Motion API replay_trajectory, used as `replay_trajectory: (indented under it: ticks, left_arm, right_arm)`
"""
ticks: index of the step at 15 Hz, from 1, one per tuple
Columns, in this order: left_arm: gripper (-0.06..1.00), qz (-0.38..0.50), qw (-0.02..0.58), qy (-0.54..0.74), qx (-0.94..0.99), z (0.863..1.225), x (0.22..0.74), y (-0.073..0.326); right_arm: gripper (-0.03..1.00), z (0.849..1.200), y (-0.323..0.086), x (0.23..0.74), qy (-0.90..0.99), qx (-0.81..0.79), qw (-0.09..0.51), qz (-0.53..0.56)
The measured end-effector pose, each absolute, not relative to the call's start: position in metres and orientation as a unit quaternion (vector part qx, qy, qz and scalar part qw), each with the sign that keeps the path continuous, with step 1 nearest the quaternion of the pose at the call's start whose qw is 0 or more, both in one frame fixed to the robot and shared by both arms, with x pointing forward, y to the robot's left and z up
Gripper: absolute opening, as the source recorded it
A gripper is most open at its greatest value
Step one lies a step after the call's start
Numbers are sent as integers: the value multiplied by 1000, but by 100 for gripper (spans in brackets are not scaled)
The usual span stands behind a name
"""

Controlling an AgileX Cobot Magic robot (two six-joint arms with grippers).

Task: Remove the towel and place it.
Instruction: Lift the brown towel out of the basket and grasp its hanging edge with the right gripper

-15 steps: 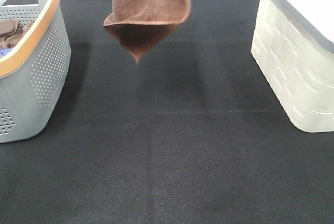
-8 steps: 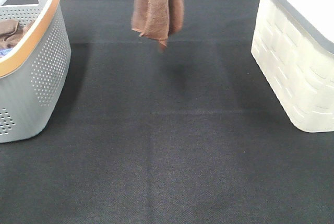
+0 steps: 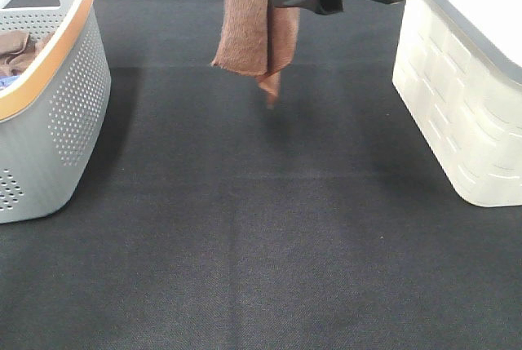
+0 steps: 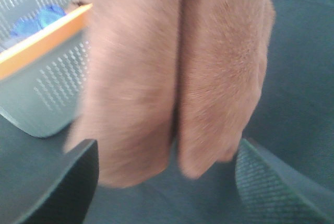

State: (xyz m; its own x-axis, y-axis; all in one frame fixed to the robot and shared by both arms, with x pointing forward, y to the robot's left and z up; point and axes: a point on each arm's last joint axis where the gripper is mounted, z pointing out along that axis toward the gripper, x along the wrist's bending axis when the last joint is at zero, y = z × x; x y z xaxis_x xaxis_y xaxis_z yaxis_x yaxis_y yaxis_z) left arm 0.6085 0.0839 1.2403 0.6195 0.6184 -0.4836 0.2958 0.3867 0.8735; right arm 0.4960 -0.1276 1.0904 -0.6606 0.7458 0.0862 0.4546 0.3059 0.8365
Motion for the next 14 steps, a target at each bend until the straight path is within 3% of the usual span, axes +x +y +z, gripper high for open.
replay_trajectory:
  ticks: [3, 7, 14]
  left_arm:
    - [0, 111, 712, 428, 546, 1231, 615, 81]
    - [0, 111, 711, 430, 546, 1229, 617, 80]
    - [0, 111, 711, 430, 545, 1229, 617, 80]
  right_arm:
    - [70, 1091, -113, 486, 803, 351, 147, 458]
    - [70, 1085, -88, 491, 784, 337, 188, 486]
    - [70, 1068, -68, 494, 784, 341, 184, 485]
